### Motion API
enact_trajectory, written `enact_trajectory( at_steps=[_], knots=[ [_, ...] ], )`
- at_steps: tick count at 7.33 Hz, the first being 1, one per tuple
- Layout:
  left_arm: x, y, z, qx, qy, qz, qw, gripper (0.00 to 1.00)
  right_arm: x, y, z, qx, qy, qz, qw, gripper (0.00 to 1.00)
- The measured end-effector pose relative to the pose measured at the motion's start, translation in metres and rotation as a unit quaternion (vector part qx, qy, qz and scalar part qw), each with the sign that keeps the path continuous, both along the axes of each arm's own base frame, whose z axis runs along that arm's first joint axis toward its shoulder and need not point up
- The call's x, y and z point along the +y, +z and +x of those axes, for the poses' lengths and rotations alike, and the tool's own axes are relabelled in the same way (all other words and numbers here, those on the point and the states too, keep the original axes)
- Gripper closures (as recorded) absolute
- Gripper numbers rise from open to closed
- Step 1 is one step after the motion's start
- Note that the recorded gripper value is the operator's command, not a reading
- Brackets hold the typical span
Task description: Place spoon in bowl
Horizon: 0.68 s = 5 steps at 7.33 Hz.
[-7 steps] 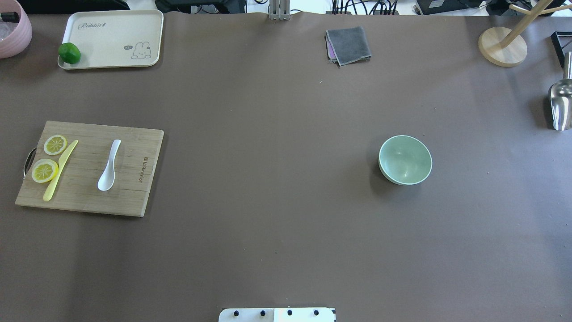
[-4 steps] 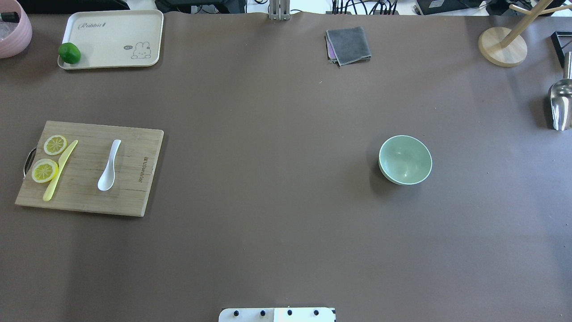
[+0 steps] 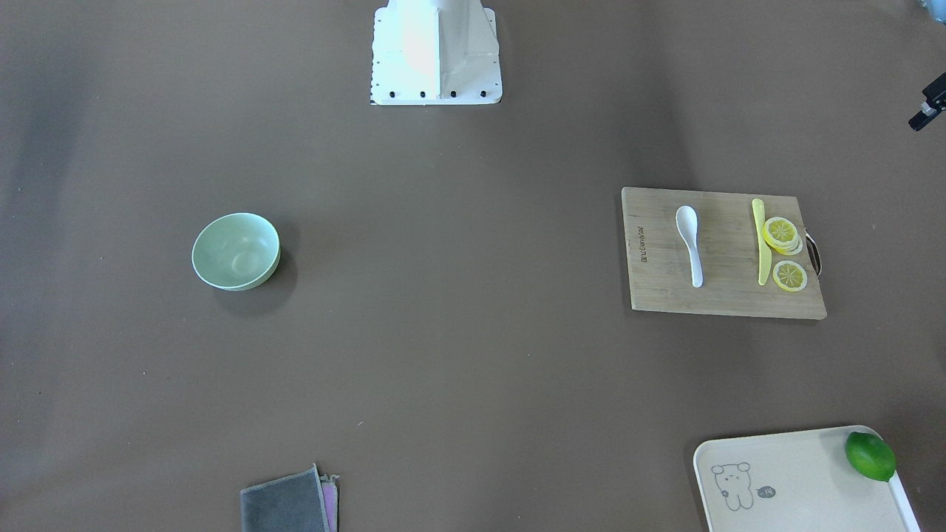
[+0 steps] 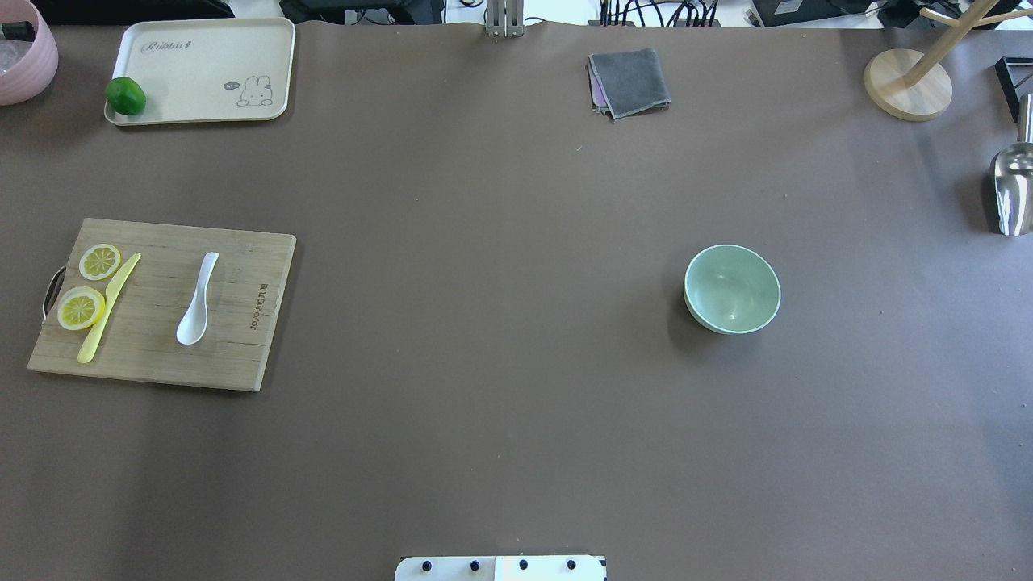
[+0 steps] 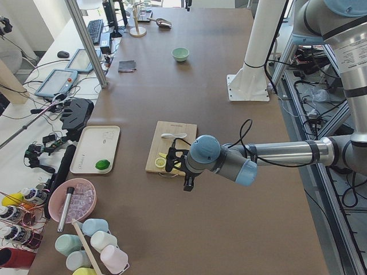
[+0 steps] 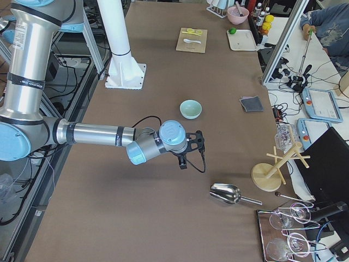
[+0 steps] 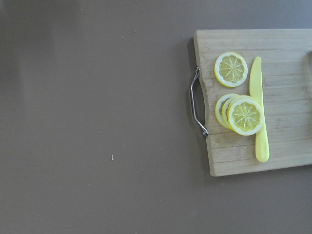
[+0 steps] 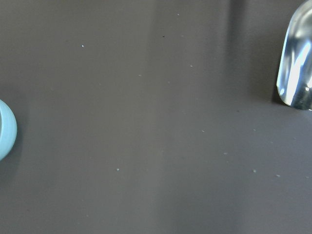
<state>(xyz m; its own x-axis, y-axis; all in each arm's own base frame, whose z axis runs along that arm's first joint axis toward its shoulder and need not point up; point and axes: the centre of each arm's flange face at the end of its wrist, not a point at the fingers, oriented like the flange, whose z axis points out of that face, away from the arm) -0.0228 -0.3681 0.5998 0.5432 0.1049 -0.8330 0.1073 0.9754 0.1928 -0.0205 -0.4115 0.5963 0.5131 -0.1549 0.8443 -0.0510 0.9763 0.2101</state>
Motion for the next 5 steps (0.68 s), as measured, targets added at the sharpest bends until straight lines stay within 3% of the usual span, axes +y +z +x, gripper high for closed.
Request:
enact_trajectory(
  at_steps=[3,5],
  knots=[
    [-0.049,-0.042,0.067,0.002,0.013,-0.015,0.9998,0.03,-0.026,-0.055,-0.111,-0.020,0.018,-0.040,0.9988,0.17],
    [-0.070,-0.067,0.122,-0.004,0.028,-0.018,0.9994,0.03,-0.038,-0.093,-0.192,-0.025,0.021,-0.057,0.9978,0.17]
  ],
)
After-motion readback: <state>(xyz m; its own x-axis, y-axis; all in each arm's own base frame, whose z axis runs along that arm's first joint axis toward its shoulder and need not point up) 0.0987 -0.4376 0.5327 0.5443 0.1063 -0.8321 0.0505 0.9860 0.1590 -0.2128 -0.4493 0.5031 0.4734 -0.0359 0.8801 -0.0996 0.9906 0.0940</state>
